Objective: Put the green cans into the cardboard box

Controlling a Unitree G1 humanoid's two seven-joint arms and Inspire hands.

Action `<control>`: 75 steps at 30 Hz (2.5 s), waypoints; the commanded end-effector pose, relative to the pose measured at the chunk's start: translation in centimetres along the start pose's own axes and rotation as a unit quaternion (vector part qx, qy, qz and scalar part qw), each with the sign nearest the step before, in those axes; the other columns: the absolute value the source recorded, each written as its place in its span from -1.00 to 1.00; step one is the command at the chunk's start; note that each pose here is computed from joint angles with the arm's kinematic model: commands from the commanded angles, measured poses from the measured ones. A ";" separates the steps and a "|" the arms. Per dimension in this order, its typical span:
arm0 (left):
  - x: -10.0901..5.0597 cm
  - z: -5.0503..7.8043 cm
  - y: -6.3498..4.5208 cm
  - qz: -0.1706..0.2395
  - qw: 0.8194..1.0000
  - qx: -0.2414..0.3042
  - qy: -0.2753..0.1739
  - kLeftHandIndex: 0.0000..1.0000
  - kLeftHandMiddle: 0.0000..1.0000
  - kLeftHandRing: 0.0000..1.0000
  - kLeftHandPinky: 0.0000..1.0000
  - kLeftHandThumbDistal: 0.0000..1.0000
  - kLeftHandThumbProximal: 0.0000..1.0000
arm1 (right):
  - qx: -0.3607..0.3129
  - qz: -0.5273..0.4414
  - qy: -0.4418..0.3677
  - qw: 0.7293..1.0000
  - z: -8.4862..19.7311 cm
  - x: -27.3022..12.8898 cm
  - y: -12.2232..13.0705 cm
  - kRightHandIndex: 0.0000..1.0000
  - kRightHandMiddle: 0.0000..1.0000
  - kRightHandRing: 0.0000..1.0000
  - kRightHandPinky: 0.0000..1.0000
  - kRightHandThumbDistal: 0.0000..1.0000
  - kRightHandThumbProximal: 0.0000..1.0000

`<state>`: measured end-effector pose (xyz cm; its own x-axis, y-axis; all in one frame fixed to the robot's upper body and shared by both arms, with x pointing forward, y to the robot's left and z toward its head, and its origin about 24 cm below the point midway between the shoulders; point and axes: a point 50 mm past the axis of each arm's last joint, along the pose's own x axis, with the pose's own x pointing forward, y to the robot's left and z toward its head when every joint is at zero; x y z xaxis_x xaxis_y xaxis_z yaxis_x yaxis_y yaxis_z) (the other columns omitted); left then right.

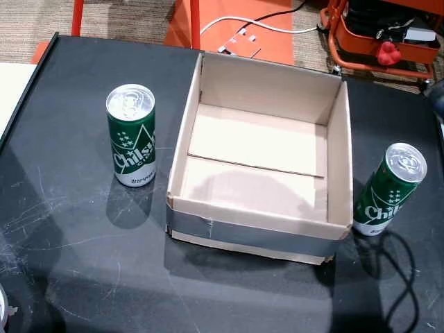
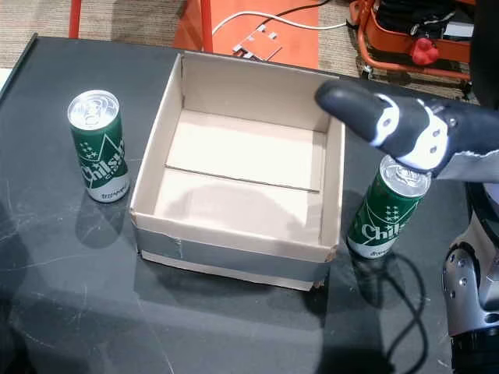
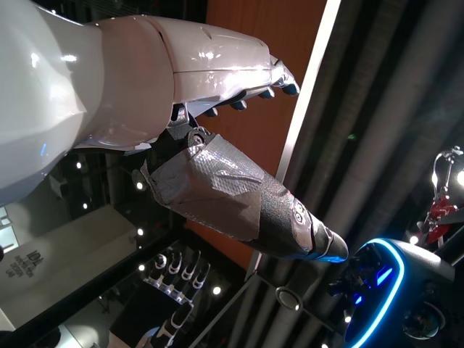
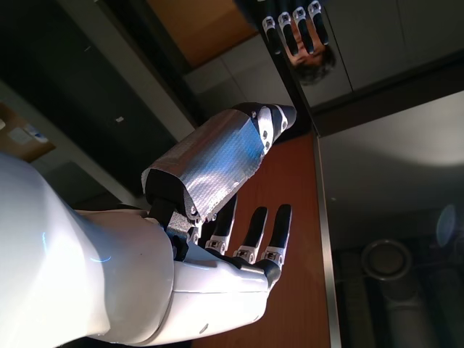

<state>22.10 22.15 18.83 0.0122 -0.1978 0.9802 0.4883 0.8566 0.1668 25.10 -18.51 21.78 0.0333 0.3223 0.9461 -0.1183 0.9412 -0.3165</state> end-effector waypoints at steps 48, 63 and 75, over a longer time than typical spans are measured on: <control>0.0 -0.4 1.6 -0.026 0.999 -0.021 0.022 0.92 0.94 1.00 1.00 0.95 -0.30 | -0.005 0.097 0.341 0.935 -6.0 -8.7 -1.6 0.34 0.41 0.62 0.67 1.00 0.27; -0.1 -1.0 2.3 -0.031 0.999 -0.004 0.021 0.95 0.99 1.00 1.00 0.89 -0.13 | 0.013 0.112 0.392 0.913 -5.6 -10.9 -1.1 0.34 0.46 0.63 0.71 1.00 0.33; -0.1 -0.8 2.6 -0.036 0.999 -0.019 0.028 0.93 0.96 1.00 1.00 1.00 -0.22 | 0.010 0.094 0.410 0.907 -5.1 -11.9 -1.4 0.40 0.49 0.69 0.76 1.00 0.41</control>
<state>24.07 23.91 19.17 0.0239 -0.2797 0.9598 0.5151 0.8263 0.2280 30.11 -22.38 10.59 0.7257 0.4754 0.4974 -0.2406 0.8526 -0.4639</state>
